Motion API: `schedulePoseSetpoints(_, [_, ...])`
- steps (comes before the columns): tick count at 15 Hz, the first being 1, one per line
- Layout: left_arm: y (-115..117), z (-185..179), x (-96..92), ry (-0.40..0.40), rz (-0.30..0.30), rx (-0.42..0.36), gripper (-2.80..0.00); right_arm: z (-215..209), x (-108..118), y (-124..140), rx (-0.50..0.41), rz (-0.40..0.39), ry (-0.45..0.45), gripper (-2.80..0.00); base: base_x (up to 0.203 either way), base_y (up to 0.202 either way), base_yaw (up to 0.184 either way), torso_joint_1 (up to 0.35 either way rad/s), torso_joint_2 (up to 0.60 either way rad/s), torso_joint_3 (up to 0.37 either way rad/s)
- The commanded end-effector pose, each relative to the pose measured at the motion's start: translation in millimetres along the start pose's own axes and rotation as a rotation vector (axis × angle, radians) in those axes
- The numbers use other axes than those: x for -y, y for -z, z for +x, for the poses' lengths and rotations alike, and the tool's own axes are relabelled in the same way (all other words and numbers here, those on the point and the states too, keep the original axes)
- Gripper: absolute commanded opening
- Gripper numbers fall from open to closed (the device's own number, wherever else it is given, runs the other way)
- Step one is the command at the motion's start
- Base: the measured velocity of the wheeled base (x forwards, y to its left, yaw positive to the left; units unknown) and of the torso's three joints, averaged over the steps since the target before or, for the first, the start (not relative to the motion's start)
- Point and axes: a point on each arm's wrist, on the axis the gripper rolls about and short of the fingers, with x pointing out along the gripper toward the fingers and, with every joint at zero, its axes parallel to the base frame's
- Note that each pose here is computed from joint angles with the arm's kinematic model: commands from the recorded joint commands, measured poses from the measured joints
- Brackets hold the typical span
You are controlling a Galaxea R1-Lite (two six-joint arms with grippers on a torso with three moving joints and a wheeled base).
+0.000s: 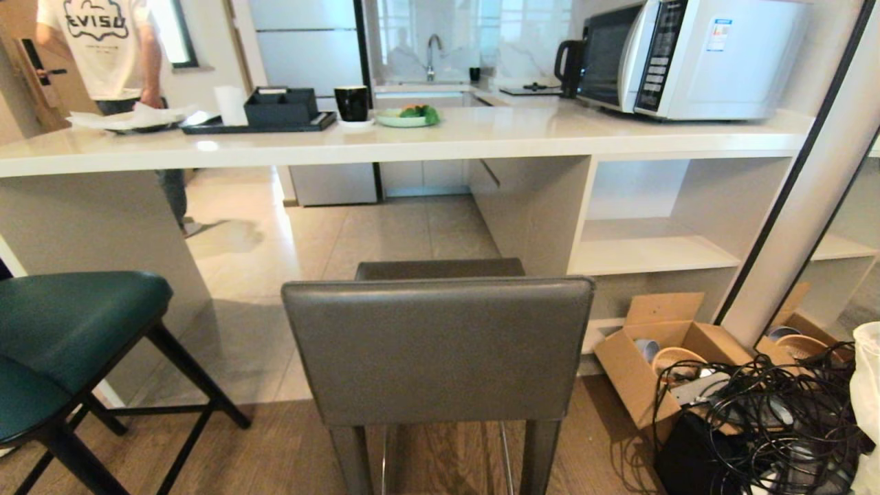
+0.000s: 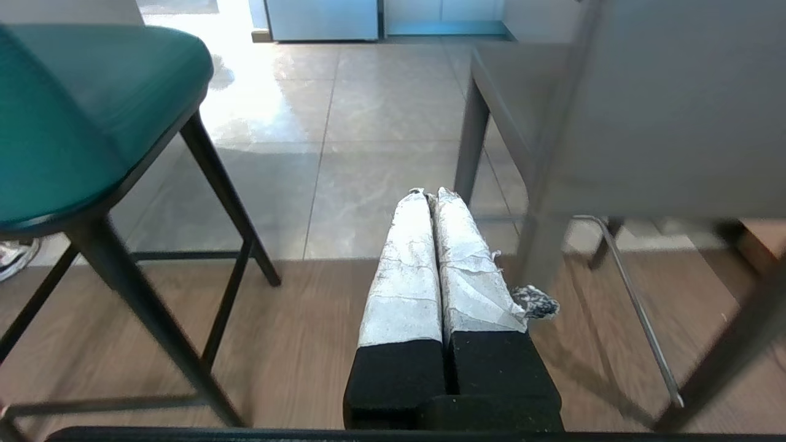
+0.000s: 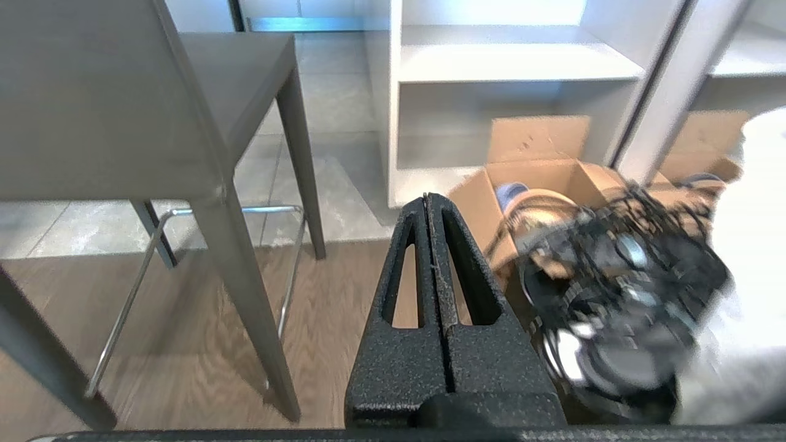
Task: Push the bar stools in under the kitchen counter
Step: Push the gray chair back under the dining table
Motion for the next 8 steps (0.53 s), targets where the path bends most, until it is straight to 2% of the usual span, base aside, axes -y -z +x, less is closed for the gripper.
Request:
schedulePoseSetpoints(1, [-0.1, 0.1, 0.0, 0.0, 0.0, -0.001, -2.8, 0.1, 0.0, -0.1, 0.0, -0.001, 0.0, -2.8, 0.198, 0.0, 0.003, 0.005, 0.0, 0.007])
schedulePoseSetpoints(4, [0.0, 0.0, 0.0, 0.0, -0.002, 0.0, -2.8, 0.1, 0.0, -0.1, 0.0, 0.0, 0.0, -2.8, 0.163, 0.0, 0.004, 0.007, 0.0, 0.001])
schedulePoseSetpoints(8, [0.0, 0.0, 0.0, 0.0, -0.002, 0.0, -2.8, 0.1, 0.0, -0.2, 0.0, 0.005, 0.001, -2.8, 0.0, 0.0, 0.0, 0.0, 0.0, 0.0])
